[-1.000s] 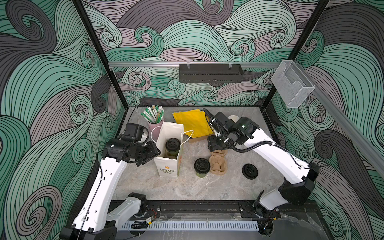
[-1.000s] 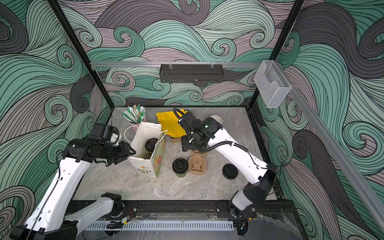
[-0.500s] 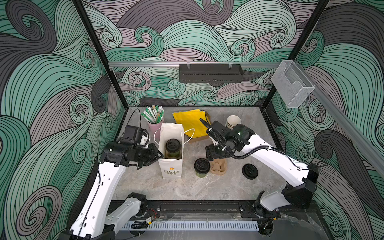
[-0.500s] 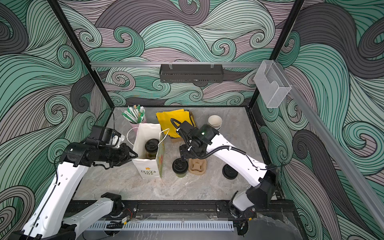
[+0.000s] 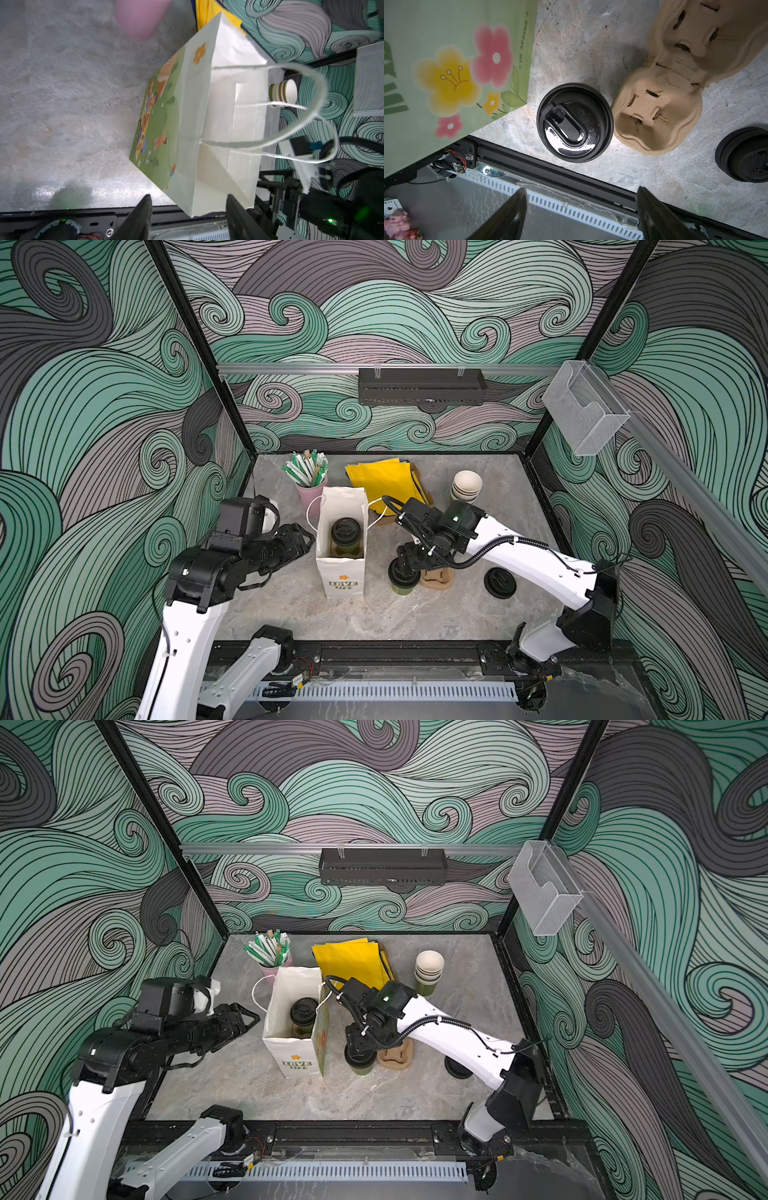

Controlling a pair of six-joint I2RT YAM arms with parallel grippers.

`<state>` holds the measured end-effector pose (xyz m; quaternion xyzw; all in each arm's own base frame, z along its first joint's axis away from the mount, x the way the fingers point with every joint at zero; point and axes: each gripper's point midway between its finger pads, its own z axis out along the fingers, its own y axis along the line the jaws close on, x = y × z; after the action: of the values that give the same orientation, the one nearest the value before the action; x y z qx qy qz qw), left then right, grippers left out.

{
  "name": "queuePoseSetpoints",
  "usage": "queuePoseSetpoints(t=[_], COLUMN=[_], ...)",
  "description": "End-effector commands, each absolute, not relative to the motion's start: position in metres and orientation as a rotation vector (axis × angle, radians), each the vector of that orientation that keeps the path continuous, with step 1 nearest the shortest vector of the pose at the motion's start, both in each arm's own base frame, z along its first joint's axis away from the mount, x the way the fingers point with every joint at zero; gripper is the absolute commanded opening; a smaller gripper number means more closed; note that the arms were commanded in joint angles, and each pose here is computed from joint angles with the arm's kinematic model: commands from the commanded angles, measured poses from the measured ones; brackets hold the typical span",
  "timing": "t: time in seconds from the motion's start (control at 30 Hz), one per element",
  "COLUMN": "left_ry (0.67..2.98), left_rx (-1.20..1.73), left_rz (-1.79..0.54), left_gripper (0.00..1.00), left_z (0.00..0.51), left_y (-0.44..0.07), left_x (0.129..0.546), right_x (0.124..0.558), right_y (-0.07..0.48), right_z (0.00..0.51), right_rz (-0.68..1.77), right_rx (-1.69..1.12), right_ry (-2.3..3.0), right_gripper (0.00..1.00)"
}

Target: Pack the takeout coffee

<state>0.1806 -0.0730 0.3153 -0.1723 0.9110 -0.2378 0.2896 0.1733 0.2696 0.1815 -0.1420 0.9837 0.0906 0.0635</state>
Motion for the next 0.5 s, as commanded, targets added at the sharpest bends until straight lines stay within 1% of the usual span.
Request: queuePoseSetpoints(t=[0.0, 0.07, 0.2, 0.23, 0.33, 0.37, 0.47], left_ry=[2.402, 2.385, 2.374, 2.378, 2.422, 2.433, 2.439], left_rx=[-0.434, -0.412, -0.327, -0.300, -0.228, -0.203, -0.155], left_rz=[-0.532, -0.532, -0.522, -0.507, -0.462, -0.453, -0.444], left_gripper=[0.64, 0.73, 0.79, 0.83, 0.96, 0.98, 0.99], left_z=[0.325, 0.331, 0.341, 0.343, 0.338, 0.335, 0.331], left_y=[-0.061, -0.062, -0.067, -0.067, -0.068, -0.069, -0.074], left_x=[0.186, 0.191, 0.201, 0.204, 0.212, 0.215, 0.230], right_x=[0.174, 0.173, 0.170, 0.170, 0.169, 0.168, 0.165], right_y=[0.268, 0.268, 0.268, 0.267, 0.265, 0.264, 0.263], right_z=[0.173, 0.171, 0.170, 0.170, 0.170, 0.169, 0.170], right_rz=[0.251, 0.268, 0.290, 0.296, 0.332, 0.336, 0.353], right_rx=[-0.328, -0.306, -0.269, -0.252, -0.221, -0.214, -0.199], right_ry=[2.974, 2.975, 2.974, 2.966, 2.951, 2.952, 2.947], right_gripper=[0.85, 0.86, 0.88, 0.88, 0.89, 0.89, 0.90])
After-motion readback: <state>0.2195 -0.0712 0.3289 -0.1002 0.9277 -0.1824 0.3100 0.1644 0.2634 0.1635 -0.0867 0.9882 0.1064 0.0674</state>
